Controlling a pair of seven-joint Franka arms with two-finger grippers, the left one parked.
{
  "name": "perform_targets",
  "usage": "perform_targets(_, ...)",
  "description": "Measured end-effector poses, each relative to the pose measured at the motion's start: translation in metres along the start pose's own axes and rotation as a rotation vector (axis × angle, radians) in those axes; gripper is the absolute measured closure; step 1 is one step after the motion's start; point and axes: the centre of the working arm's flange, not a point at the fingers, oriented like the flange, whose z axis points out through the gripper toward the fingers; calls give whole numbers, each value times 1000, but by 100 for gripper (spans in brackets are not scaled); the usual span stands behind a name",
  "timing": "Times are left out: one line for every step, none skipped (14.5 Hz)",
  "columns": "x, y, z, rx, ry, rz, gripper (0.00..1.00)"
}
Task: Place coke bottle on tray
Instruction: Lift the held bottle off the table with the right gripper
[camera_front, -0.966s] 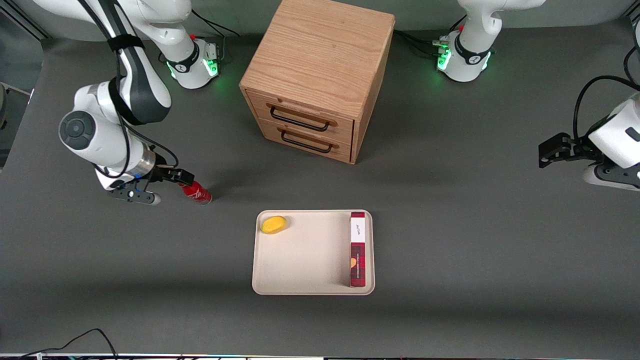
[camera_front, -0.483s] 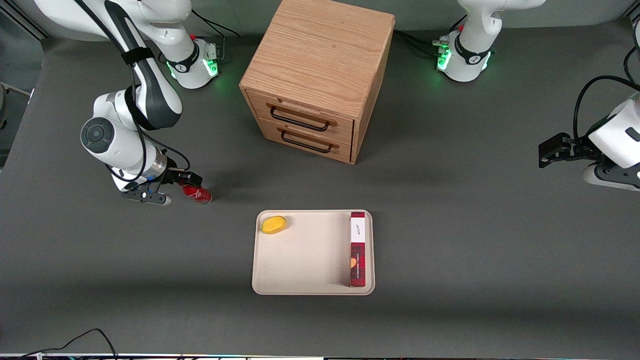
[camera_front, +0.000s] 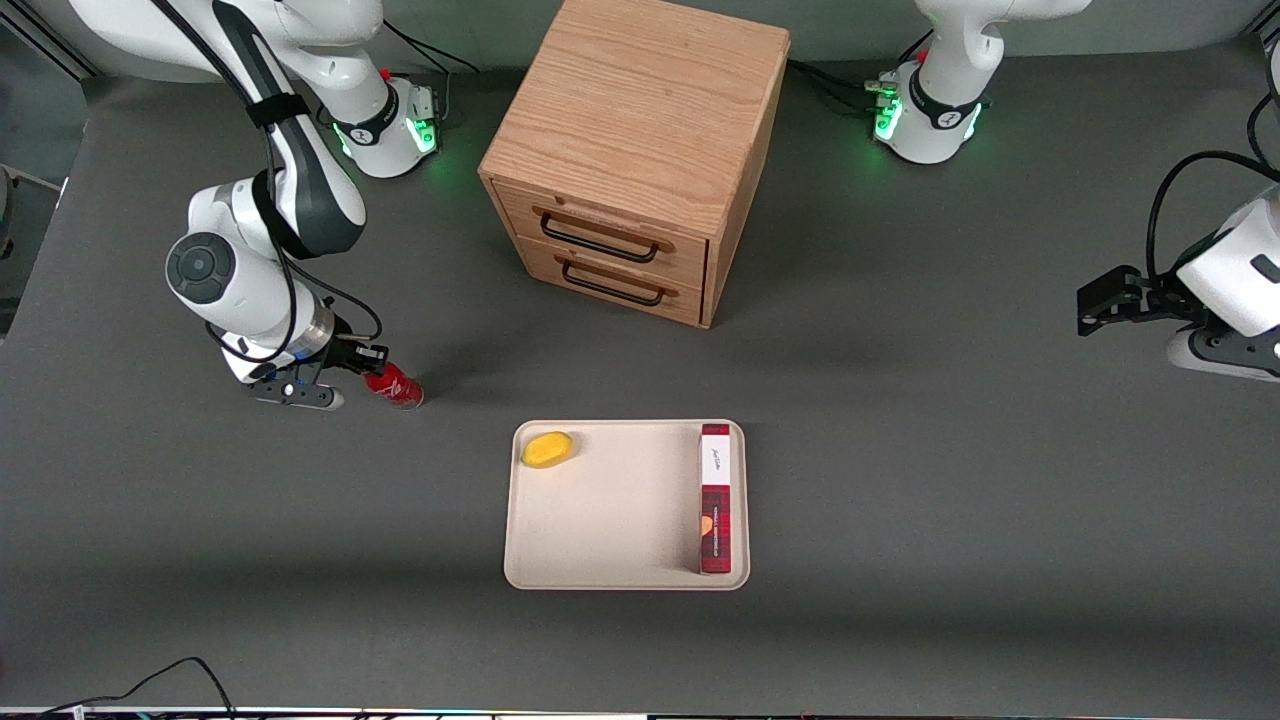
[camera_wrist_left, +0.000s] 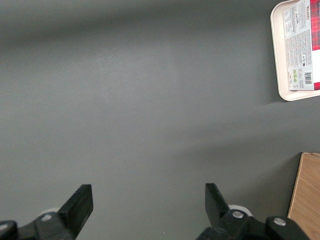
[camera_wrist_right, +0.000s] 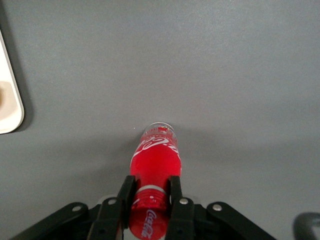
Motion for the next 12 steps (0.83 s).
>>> perform_targets(1, 0, -4, -2, 4, -4, 68)
perform_targets(3, 0, -13, -9, 0, -11, 68)
perform_targets(6, -1, -28, -20, -15, -22, 68)
perform_targets(11, -1, -52, -33, -34, -36, 68)
perform_targets(17, -1, -83, -42, -48, -53, 68)
perform_targets(23, -1, -119, -48, -53, -67, 68)
perform_targets(27, -1, -156, -49, -50, -73, 68)
perform_targets(30, -2, -192, -46, -41, -80, 68)
perform_targets(30, -8, -223, -40, -29, -94, 68)
perform_targets(29, -22, -251, -32, -18, -118, 68)
perform_targets(28, -40, -270, -21, -13, -141, 68)
perform_targets(29, -60, -281, -7, -16, -137, 68)
